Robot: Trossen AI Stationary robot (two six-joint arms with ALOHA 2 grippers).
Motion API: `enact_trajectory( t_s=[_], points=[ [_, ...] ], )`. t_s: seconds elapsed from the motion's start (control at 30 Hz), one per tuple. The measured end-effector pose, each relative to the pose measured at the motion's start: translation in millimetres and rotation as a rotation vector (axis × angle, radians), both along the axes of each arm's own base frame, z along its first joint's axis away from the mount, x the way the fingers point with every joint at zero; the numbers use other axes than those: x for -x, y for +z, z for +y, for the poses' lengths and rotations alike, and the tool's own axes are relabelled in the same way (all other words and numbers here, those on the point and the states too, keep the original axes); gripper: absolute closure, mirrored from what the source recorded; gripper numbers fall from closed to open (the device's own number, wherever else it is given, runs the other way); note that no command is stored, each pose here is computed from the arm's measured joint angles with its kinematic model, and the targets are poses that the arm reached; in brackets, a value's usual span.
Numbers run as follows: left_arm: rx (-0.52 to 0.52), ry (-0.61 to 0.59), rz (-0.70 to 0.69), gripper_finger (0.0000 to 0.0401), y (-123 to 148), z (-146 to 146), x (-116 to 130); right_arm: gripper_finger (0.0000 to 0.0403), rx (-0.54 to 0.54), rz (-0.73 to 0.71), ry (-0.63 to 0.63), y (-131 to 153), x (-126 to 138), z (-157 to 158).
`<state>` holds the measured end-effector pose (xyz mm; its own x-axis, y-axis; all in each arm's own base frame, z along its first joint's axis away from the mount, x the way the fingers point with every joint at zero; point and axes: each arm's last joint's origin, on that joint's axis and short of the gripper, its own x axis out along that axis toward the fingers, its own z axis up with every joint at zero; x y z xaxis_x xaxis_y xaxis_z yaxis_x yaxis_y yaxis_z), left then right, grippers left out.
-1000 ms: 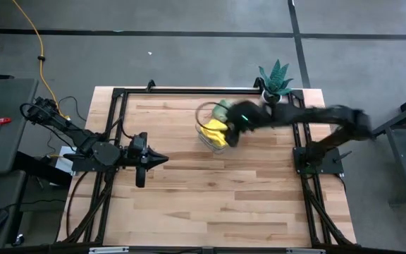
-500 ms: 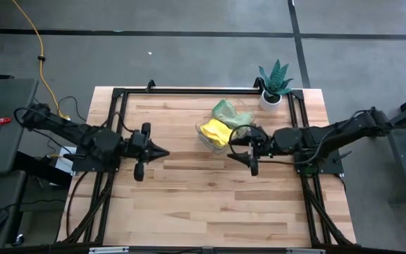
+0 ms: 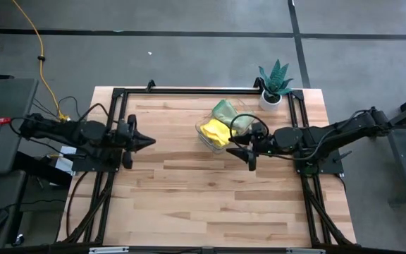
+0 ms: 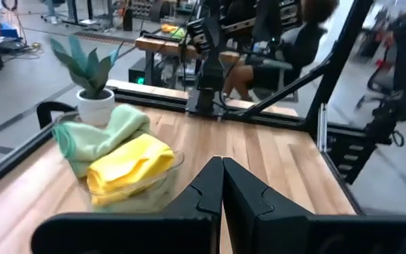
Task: Fold microfiber towels
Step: Return to Home Position
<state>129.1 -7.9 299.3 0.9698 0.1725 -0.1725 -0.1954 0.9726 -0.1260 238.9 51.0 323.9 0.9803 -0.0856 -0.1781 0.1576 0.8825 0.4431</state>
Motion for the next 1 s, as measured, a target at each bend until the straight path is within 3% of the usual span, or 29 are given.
enact_trajectory(
  t_s=[0.13,0.23,0.33,0.47,0.5,0.63,0.73,1.0],
  points=[
    [0.044,-0.040,-0.095,0.0401,-27,1,18,0.0167,-0.024,-0.001,0.018,0,0,1],
    [0.072,-0.080,-0.171,0.0401,-46,2,28,0.0191,-0.039,-0.001,0.029,0,0,1],
    [0.098,-0.081,-0.199,0.0401,-65,4,37,0.0250,-0.043,0.001,0.044,0,0,1],
    [0.136,-0.100,-0.243,0.0401,-87,5,44,0.0372,-0.055,0.008,0.069,-1,0,2],
    [0.147,-0.103,-0.244,0.0401,-93,5,44,0.0387,-0.060,0.016,0.077,-1,0,2],
    [0.164,-0.127,-0.206,0.0401,-110,5,38,0.0374,-0.124,0.055,0.078,-5,1,3],
    [0.192,-0.142,-0.205,0.0401,-133,6,32,0.0390,-0.145,0.091,0.083,-9,3,6],
    [0.187,-0.155,-0.204,0.0401,-131,12,31,0.0401,-0.195,0.095,0.125,-8,6,14]
  ],
)
